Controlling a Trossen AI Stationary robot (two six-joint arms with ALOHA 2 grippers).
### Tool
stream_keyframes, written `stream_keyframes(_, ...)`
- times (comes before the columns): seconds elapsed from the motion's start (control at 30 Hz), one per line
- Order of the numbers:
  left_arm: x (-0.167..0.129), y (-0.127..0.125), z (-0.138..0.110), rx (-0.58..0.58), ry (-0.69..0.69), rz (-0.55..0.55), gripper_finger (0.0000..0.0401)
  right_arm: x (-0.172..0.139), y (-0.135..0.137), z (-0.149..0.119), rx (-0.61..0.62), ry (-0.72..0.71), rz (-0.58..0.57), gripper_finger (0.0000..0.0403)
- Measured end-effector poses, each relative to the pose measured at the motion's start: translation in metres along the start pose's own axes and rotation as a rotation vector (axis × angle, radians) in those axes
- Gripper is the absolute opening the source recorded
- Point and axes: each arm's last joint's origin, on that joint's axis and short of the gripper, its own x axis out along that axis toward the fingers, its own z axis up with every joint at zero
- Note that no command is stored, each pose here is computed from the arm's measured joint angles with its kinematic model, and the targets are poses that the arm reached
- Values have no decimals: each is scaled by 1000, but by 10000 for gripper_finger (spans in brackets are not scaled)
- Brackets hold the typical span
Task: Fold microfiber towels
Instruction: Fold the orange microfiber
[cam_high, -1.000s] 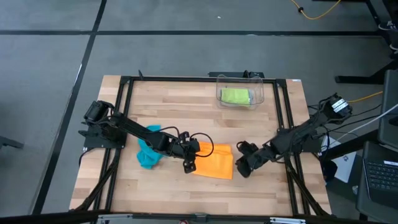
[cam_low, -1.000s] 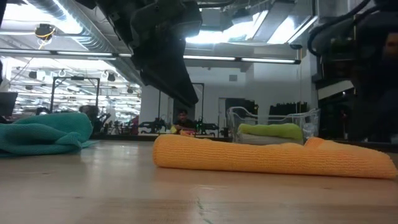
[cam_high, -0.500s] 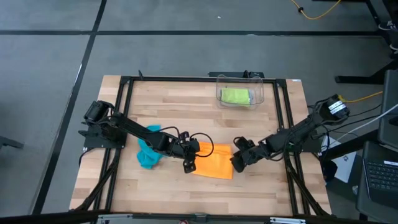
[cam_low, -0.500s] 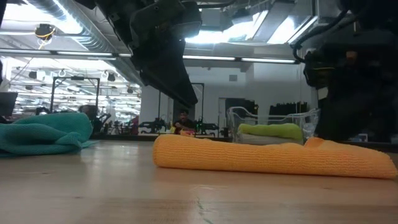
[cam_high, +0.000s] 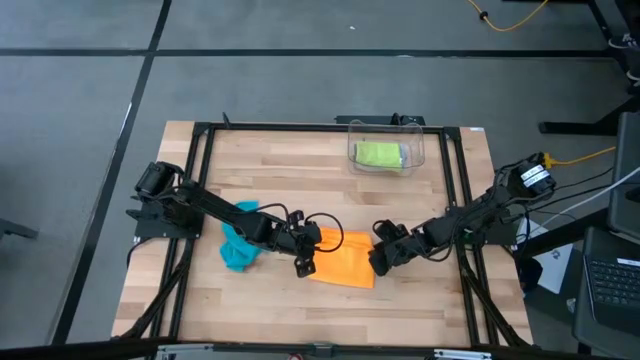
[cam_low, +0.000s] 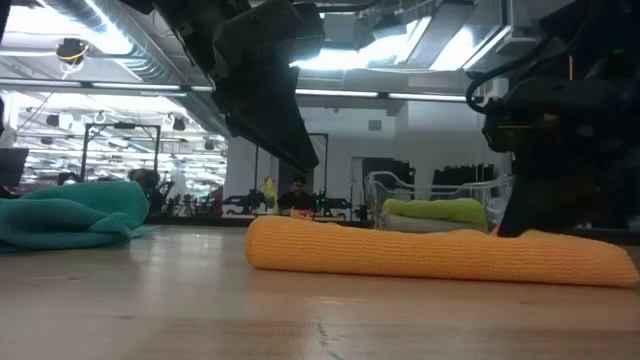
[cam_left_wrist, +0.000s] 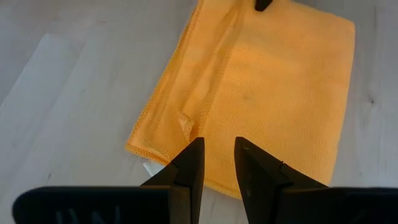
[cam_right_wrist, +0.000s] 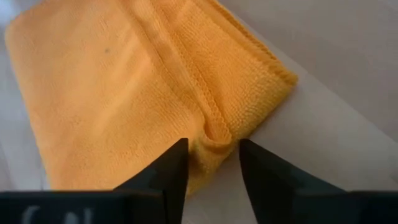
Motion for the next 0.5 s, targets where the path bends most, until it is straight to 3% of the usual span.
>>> stream_keyframes(0.5,0,0,0,0,0,1,80,-2,10,4,-13,12,40,9)
